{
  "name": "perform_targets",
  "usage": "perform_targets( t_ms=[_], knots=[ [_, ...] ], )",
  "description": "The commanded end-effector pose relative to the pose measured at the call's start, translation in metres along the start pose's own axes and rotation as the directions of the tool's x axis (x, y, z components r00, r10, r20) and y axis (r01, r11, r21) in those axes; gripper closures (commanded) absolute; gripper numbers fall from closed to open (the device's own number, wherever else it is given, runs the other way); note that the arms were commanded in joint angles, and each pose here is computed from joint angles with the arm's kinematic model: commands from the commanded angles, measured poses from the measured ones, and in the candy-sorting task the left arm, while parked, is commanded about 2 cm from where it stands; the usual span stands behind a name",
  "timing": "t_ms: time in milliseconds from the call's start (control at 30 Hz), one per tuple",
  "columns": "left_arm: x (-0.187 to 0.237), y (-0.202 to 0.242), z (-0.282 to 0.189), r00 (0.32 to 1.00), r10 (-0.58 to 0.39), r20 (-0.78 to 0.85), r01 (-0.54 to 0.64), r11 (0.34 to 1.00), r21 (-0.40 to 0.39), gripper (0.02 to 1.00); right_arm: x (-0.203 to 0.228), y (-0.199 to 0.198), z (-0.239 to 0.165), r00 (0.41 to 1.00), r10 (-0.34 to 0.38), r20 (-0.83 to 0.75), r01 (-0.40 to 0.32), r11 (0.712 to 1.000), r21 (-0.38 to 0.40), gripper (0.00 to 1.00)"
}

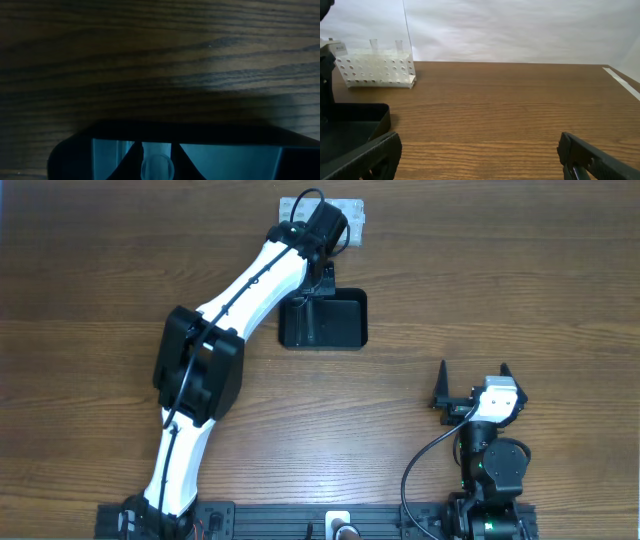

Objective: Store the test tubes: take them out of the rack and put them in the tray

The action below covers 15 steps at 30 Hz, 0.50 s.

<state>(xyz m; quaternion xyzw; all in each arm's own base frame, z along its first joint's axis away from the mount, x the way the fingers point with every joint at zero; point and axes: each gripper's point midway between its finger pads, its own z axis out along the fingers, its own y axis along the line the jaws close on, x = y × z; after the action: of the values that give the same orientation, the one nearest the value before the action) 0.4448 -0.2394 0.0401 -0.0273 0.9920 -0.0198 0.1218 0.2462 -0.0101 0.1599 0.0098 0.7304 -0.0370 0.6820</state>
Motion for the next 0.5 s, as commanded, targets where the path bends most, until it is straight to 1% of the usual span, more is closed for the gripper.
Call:
perform_targets(
  t_ms=[33, 233, 367, 467, 500],
  knots=[
    [0.0031, 0.002, 0.0126, 1.0, -0.014, -0.02, 0.014, 1.0, -0.006, 0.956, 0.0015, -0.001, -0.0001, 1.0, -0.003, 0.001, 0.003, 1.0, 0.003, 0.007],
    [0.0032, 0.0021, 0.0126, 1.0, -0.013, -0.02, 0.013, 1.0, -0.007, 0.956, 0.0016, -0.001, -0.0001, 1.0, -0.003, 0.0, 0.003, 1.0, 0.003, 0.009],
    [0.0036, 0.0022, 0.0127, 1.0, -0.013, -0.022, 0.013, 1.0, -0.007, 0.936, 0.0016, -0.001, -0.0001, 1.0, -0.003, 0.0, 0.003, 1.0, 0.003, 0.007],
    [0.0039, 0.0021, 0.0127, 1.0, -0.012, -0.022, 0.012, 1.0, -0.008, 0.886, 0.0016, -0.001, -0.0001, 1.0, -0.003, 0.0, 0.003, 1.0, 0.003, 0.009],
    [0.0041, 0.0021, 0.0127, 1.0, -0.012, -0.023, 0.012, 1.0, -0.008, 0.84, 0.0016, -0.001, -0.0001, 1.0, -0.003, 0.0, 0.003, 1.0, 0.003, 0.007]
  ],
)
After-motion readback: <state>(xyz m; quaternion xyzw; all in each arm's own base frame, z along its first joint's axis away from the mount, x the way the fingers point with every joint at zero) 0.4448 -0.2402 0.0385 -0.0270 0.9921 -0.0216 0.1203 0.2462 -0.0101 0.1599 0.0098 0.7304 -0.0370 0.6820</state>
